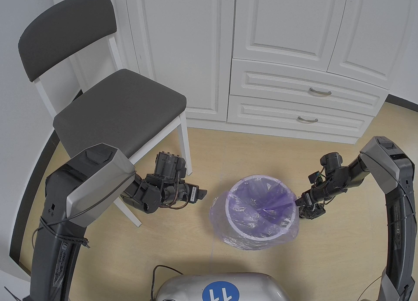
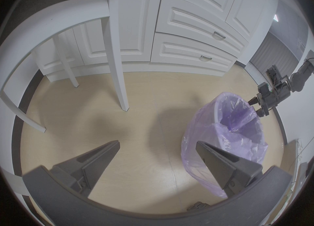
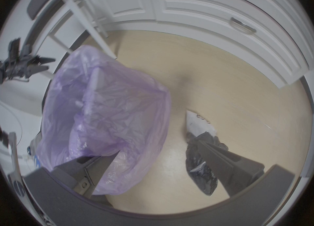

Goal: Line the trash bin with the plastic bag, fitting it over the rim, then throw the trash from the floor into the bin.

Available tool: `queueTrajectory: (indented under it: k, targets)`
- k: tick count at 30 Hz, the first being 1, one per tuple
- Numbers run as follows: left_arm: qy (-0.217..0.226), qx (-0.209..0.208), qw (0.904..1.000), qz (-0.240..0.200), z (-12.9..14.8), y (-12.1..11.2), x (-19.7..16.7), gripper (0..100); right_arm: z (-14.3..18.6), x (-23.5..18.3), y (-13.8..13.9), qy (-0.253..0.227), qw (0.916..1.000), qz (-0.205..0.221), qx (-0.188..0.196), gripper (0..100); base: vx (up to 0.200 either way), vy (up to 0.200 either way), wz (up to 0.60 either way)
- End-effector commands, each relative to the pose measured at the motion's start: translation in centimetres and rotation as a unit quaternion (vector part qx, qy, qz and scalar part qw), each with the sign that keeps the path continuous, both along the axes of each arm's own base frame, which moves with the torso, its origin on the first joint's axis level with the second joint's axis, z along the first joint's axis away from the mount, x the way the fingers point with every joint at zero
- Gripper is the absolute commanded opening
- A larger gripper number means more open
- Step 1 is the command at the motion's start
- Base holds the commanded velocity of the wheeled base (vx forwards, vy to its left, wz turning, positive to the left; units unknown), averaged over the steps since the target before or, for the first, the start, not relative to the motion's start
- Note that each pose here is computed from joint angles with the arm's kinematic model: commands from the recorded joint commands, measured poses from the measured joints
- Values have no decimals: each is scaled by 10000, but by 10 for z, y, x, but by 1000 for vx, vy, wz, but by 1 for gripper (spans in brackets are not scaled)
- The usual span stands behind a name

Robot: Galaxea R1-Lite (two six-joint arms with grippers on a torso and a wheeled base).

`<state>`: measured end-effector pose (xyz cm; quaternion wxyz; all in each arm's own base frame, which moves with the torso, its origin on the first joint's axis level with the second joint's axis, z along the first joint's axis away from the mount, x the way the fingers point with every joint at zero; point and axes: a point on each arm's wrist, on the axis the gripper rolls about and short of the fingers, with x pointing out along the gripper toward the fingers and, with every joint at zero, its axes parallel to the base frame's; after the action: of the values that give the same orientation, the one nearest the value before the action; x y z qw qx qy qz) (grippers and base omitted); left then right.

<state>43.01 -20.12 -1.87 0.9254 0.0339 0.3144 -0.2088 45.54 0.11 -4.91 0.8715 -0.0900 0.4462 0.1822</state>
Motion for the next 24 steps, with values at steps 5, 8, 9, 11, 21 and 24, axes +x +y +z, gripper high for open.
queueTrajectory:
  k: [5, 8, 9, 11, 21, 24]
  targets:
    - [-72, -36, 10000, -5, -2, 2, -5, 100, -15, 35, 2, -393, 9935, -1064, 43, 100, 0, 0, 0]
    - [-149, -72, 9999, -5, -2, 2, -6, 100, -17, 40, 3, -493, 9913, -1211, 140, 100, 0, 0, 0]
    - [-250, -126, 9996, 0, -2, 3, -9, 100, -15, 45, 9, -627, 9880, -1369, 346, 100, 0, 0, 0]
    - [-316, -164, 9994, -4, -2, 3, -10, 100, -12, 49, 18, -705, 9843, -1516, 570, 100, 0, 0, 0]
    - [-409, -219, 9989, -6, -5, 6, -16, 100, -13, 84, 34, -1277, 9533, -2472, 1176, 100, 0, 0, 0]
    - [-437, -232, 9988, -6, -5, 6, -17, 100, -7, 86, 33, -1316, 9456, -2643, 1369, 100, 0, 0, 0]
